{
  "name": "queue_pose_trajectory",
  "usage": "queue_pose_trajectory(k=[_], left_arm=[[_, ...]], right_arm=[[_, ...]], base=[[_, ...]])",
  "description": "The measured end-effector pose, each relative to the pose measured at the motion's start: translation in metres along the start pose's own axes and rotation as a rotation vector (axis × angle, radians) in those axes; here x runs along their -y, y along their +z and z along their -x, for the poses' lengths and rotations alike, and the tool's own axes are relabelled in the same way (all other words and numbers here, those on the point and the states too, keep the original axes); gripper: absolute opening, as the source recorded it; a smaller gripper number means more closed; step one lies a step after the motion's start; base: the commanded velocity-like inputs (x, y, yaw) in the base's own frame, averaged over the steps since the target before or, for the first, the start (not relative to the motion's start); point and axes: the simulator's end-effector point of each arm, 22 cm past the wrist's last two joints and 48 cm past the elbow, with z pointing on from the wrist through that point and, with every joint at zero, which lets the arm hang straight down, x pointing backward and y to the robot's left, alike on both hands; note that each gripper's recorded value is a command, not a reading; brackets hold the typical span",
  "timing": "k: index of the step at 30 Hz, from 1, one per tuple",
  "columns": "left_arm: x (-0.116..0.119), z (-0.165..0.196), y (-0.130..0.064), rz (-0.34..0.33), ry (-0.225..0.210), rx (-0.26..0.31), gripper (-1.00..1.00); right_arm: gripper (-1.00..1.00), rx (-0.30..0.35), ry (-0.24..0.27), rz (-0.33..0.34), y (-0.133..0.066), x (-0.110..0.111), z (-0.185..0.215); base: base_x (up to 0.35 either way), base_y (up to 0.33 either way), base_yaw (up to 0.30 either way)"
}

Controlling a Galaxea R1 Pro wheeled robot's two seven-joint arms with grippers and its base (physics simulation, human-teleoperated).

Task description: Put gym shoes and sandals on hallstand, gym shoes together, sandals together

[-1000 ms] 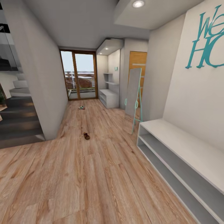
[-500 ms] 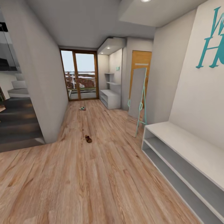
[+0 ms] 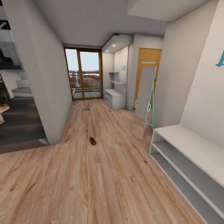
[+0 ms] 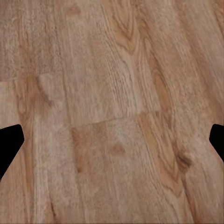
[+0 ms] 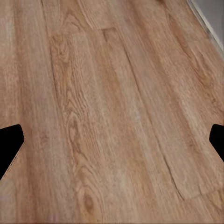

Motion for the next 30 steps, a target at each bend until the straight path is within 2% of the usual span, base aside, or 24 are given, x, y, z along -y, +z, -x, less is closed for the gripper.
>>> queue_pose_trajectory(k=[16,30], left_arm=[[-0.0013,-0.0089,0.0001,0.001,0.006,-0.021,1.00],[-0.0014,-0.0104,0.0002,0.001,0.006,-0.025,1.00]], right_arm=[[1.00,-0.018,0.003,0.002,-0.0001,-0.0024,-0.0079],[1.00,-0.022,0.003,0.003,-0.0002,-0.0028,-0.0095]], base=[[0.318,0.002,0.150],[0.335,0.000,0.027]])
